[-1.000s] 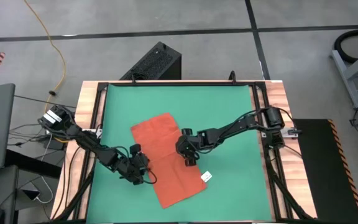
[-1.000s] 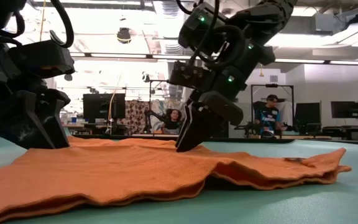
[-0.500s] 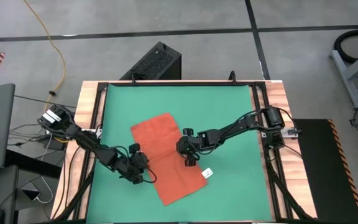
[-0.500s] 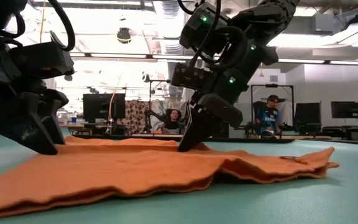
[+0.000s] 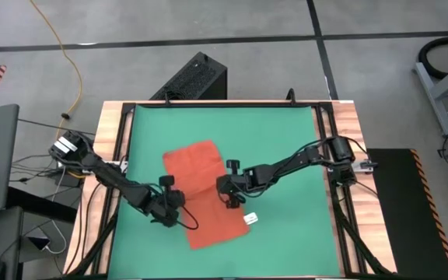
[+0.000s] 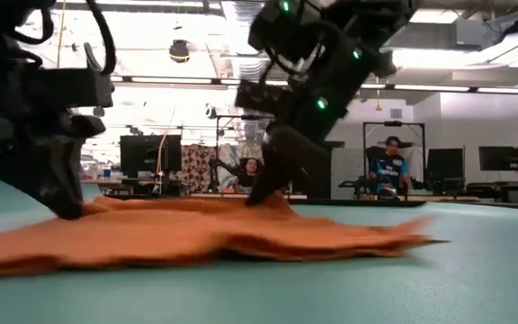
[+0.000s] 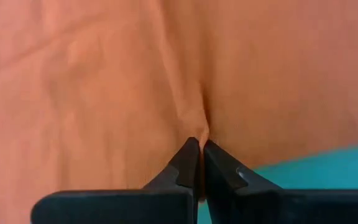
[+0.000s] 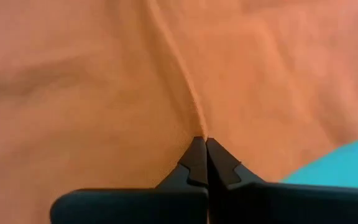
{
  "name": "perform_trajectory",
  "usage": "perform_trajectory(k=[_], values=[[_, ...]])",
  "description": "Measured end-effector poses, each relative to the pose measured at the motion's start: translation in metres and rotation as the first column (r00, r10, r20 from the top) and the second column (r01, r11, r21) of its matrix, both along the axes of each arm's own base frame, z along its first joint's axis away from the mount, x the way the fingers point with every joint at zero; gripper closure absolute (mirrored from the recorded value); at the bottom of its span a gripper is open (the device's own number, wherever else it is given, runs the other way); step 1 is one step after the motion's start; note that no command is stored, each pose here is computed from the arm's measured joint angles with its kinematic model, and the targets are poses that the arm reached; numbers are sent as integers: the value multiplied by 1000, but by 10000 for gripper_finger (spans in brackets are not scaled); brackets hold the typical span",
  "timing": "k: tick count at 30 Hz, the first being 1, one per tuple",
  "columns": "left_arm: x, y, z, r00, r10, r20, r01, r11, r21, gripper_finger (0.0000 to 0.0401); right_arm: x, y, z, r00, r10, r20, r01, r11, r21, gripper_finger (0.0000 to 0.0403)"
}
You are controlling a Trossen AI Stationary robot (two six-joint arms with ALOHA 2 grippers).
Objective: Roll towel into tight, uniform cylinder
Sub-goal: Roll the orange towel
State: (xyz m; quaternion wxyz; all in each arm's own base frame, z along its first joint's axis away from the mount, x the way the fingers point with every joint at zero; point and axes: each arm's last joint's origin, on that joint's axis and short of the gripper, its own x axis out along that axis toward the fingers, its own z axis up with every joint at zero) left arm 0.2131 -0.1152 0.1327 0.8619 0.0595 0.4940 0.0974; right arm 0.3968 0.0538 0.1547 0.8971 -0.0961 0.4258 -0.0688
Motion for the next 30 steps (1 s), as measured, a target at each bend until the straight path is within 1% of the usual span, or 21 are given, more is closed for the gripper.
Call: perform_trajectory(k=[3, 7, 10, 12, 16, 18, 21, 22, 24, 25, 27, 30], values=[[4, -1, 15, 999, -7, -32, 11, 995, 102, 400, 5, -1, 10, 999, -37, 19, 38, 998, -58, 399], [7, 5, 33, 997, -3, -77, 24, 959, 283, 401, 13, -4, 24, 995, -70, 71, 79, 989, -126, 400], [11, 14, 45, 997, 14, -80, 20, 914, 405, 401, 17, -10, 33, 989, -107, 105, 126, 974, -188, 400], [12, 24, 49, 996, 26, -91, 19, 884, 467, 401, 19, -14, 37, 986, -119, 114, 143, 964, -226, 400], [14, 47, 61, 991, 46, -124, 29, 839, 543, 401, 22, -24, 46, 972, -186, 144, 224, 918, -327, 401], [14, 61, 70, 990, 70, -119, 14, 804, 595, 401, 23, -31, 50, 965, -214, 153, 257, 891, -375, 401], [14, 84, 85, 988, 117, -102, -18, 741, 671, 401, 25, -44, 55, 955, -246, 163, 293, 861, -415, 401], [14, 92, 90, 987, 128, -96, -29, 731, 682, 401, 27, -49, 57, 951, -256, 172, 306, 851, -427, 401], [15, 107, 100, 987, 140, -72, -53, 728, 684, 401, 28, -59, 61, 941, -280, 191, 338, 820, -461, 401], [16, 114, 105, 989, 136, -55, -64, 737, 673, 401, 30, -64, 64, 936, -288, 204, 352, 804, -479, 401], [17, 128, 114, 993, 110, -46, -53, 752, 657, 401, 32, -74, 69, 926, -297, 231, 375, 780, -501, 401], [17, 149, 125, 997, 58, -46, -14, 760, 650, 401, 35, -88, 77, 905, -318, 282, 422, 748, -512, 401]])
